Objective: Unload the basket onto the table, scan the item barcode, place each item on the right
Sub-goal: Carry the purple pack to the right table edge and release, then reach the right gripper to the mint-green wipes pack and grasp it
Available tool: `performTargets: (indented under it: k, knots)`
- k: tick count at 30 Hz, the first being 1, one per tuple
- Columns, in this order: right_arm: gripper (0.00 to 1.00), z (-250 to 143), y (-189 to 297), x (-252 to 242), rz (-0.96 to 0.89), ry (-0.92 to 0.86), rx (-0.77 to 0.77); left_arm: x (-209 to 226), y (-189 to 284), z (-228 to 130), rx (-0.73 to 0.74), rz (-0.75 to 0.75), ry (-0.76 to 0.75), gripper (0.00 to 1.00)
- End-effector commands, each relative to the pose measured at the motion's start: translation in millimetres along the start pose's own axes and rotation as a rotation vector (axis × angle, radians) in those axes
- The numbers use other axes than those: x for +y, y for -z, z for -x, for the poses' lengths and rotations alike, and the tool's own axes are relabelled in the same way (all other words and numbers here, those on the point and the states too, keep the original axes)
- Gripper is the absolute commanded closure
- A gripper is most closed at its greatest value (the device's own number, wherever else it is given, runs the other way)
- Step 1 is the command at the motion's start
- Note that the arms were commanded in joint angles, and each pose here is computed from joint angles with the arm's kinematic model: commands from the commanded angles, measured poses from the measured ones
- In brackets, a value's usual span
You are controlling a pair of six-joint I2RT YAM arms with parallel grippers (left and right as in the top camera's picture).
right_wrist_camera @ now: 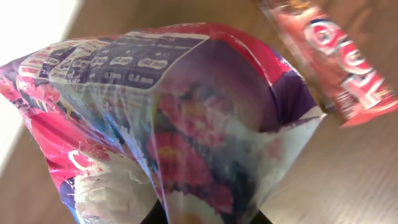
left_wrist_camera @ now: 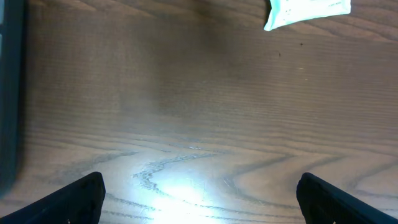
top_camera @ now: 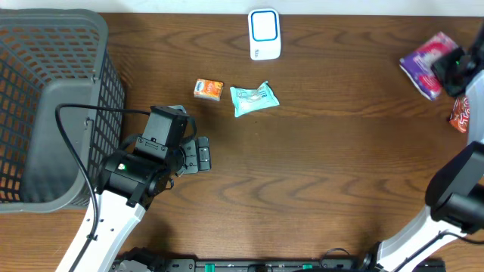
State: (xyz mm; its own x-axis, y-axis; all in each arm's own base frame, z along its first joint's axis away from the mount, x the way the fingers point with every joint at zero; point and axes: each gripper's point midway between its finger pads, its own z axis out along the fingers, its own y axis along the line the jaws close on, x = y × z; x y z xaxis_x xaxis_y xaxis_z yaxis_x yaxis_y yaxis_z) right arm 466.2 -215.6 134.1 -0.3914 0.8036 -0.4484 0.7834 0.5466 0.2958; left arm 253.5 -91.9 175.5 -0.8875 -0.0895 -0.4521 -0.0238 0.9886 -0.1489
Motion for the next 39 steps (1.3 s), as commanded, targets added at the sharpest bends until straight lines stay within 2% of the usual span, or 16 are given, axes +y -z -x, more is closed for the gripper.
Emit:
performTargets:
  k: [1, 3, 5, 12, 13, 15, 18, 20, 24, 26, 27, 29, 31, 34, 36, 39]
  knots:
    - [0.99, -2.3, -23.4, -18.6, -0.050, 0.054, 0.019, 2.1, -0.1, 0.5, 0.000, 0.008, -0.009, 0.02]
    - [0.99, -0.6, -34.8, -28.2, -0.077, 0.045, 0.016, 2.1, -0.1, 0.5, 0.000, 0.008, -0.009, 0.02]
    - [0.91, 2.6, -44.8, -35.0, -0.090, 0.037, 0.008, 2.1, -0.1, 0.5, 0.000, 0.008, -0.009, 0.02]
    - [0.79, 25.5, -45.1, -72.4, -0.156, 0.056, -0.020, 2.1, -0.1, 0.5, 0.000, 0.008, -0.009, 0.02]
    - [0.72, 30.7, -39.8, -76.8, -0.161, 0.052, -0.023, 2.1, -0.1, 0.5, 0.000, 0.008, -0.009, 0.02]
    - [0.41, 41.3, -26.7, -83.4, -0.169, 0.034, -0.030, 2.1, -0.1, 0.5, 0.000, 0.008, -0.009, 0.02]
    - [0.21, 58.9, -0.5, -83.1, -0.156, 0.048, -0.044, 2.1, -0.1, 0.5, 0.000, 0.008, -0.009, 0.02]
    - [0.16, 67.4, 18.3, -69.3, -0.102, 0.091, -0.043, 2.1, -0.1, 0.5, 0.000, 0.008, -0.009, 0.02]
    - [0.16, 68.8, 55.6, -21.6, 0.095, 0.138, -0.003, 2.1, -0.1, 0.5, 0.000, 0.008, -0.009, 0.02]
    - [0.17, 52.1, 76.2, 20.1, 0.307, 0.202, 0.071, 2.1, -0.1, 0.5, 0.000, 0.008, -0.009, 0.02]
    - [0.17, 31.3, 93.8, 52.7, 0.494, 0.252, 0.149, 2.1, -0.1, 0.5, 0.000, 0.008, -0.009, 0.02]
    - [0.17, -0.6, 117.6, 86.9, 0.710, 0.312, 0.261, 2.1, -0.1, 0.5, 0.000, 0.008, -0.009, 0.02]
    - [0.18, -37.5, 134.8, 110.0, 0.843, 0.391, 0.367, 2.1, -0.1, 0.5, 0.000, 0.008, -0.009, 0.02]
    - [0.14, -92.1, 140.0, 131.0, 0.872, 0.526, 0.474, 2.1, -0.1, 0.5, 0.000, 0.008, -0.009, 0.02]
    - [0.01, -131.3, 136.4, 144.4, 0.854, 0.611, 0.538, 2.1, -0.1, 0.5, 0.000, 0.008, -0.009, 0.02]
    - [0.01, -187.8, 127.8, 163.7, 0.824, 0.729, 0.602, 2.1, -0.1, 0.5, 0.000, 0.008, -0.009, 0.02]
